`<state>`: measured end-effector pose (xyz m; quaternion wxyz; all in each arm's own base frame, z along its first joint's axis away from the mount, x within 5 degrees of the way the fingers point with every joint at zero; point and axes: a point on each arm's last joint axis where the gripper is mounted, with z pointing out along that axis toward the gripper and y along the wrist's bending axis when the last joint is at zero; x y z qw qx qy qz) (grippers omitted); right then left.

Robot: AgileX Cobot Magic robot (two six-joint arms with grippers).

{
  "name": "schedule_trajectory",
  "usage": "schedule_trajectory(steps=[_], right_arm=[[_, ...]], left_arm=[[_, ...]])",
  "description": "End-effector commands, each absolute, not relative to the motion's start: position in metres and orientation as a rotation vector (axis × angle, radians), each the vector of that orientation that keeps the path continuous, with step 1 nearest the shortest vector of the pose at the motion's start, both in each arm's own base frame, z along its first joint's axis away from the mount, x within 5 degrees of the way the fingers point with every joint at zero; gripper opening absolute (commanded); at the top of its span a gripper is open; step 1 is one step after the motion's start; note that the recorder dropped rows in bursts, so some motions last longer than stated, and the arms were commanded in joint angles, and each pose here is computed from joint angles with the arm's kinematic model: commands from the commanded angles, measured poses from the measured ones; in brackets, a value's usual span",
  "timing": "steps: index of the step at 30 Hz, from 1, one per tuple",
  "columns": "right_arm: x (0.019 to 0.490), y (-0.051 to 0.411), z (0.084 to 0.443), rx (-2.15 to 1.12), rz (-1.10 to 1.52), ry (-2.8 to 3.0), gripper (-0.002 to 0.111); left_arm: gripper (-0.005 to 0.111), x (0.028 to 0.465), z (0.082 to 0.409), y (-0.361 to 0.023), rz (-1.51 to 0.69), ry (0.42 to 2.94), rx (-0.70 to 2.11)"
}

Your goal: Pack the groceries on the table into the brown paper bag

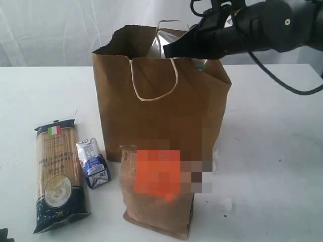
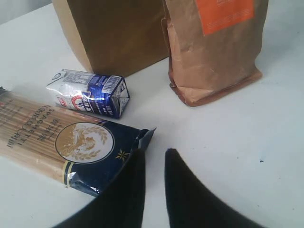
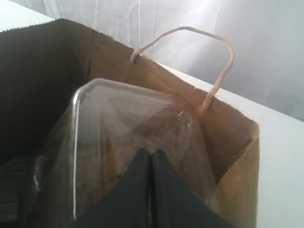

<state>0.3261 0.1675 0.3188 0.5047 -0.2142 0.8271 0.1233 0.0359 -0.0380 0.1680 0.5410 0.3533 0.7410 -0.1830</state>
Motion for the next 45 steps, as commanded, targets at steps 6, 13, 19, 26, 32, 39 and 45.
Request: schedule_trajectory(steps=[6, 13, 19, 26, 32, 39, 45], right_arm=[[0.329, 0.124, 0.334, -0.497, 0.155, 2.028, 0.0], [0.337, 0.115, 0.319, -0.319, 0.297, 2.18, 0.0], [0.337, 0.12, 0.329, -0.317, 0.376, 2.212, 0.0], [0.341, 0.113, 0.327, -0.271, 0.396, 2.235, 0.0], [0.349, 0.117, 0.312, -0.296, 0.412, 2.273, 0.0], [0.354, 0.124, 0.301, -0.322, 0.467, 2.289, 0.0], [0.351, 0.134, 0.303, -0.383, 0.519, 2.263, 0.0]], left_arm=[[0.021, 0.035, 0.167, -0.038, -0.441, 1.761, 0.846], [0.021, 0.035, 0.167, -0.038, -0.441, 1.761, 0.846], [0.021, 0.035, 0.167, -0.038, -0.441, 1.761, 0.846], [0.021, 0.035, 0.167, -0.038, -0.441, 1.761, 0.846], [0.021, 0.035, 0.167, -0.038, -0.441, 1.761, 0.846], [0.021, 0.035, 0.167, -0.038, -0.441, 1.761, 0.846], [0.021, 0.035, 0.167, -0.038, -0.441, 1.761, 0.846]])
